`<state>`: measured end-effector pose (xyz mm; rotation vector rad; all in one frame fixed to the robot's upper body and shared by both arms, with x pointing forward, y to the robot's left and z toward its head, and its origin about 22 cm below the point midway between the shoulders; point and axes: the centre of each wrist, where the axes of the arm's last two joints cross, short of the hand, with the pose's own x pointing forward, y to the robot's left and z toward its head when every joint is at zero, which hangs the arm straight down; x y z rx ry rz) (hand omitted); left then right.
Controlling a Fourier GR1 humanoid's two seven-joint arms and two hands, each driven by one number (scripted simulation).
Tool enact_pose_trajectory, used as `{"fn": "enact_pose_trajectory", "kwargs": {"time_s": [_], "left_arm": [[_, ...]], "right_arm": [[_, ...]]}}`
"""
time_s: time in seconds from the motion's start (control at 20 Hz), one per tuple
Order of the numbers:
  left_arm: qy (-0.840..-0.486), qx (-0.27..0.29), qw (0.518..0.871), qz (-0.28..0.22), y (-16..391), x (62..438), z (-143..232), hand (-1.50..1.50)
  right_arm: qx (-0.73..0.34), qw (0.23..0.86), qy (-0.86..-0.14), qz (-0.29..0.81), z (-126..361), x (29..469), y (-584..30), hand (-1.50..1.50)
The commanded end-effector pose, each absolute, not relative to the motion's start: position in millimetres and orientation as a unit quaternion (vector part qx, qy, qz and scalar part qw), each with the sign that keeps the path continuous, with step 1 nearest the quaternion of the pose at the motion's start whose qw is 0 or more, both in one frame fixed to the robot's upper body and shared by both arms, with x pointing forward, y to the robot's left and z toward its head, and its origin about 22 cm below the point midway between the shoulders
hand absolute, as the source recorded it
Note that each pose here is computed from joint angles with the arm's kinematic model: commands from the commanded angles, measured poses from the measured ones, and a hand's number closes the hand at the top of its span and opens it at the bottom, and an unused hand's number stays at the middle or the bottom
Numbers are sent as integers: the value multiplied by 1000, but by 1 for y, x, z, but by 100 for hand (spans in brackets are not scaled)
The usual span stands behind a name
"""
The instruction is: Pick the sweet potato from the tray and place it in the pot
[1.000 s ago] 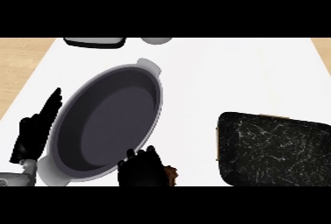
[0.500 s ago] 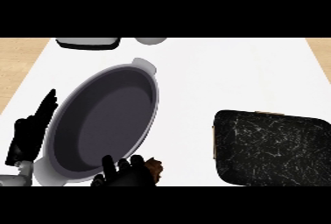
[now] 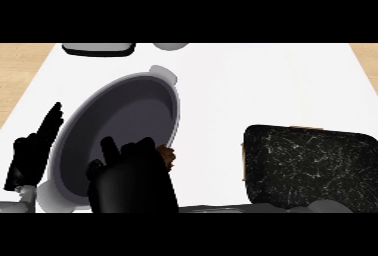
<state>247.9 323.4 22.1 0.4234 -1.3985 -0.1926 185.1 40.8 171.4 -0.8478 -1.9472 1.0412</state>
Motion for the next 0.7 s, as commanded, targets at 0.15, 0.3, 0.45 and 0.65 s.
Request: {"fn": "enact_pose_trajectory", "kwargs": {"time_s": [0.15,0.3,0.45,0.65], "left_arm": [[-643,180,740,-83,318,250,22,0],[-636,191,742,-90,329,232,11,0],[-640,187,742,-74,330,252,37,0],[-649,181,733,-91,325,249,23,0]], "right_arm": [[-338,440,-753,354,190,233,63,150],[-345,437,-751,355,186,269,62,150],[-341,437,-749,363,176,293,63,150],[-363,448,-726,374,160,319,65,150]]}}
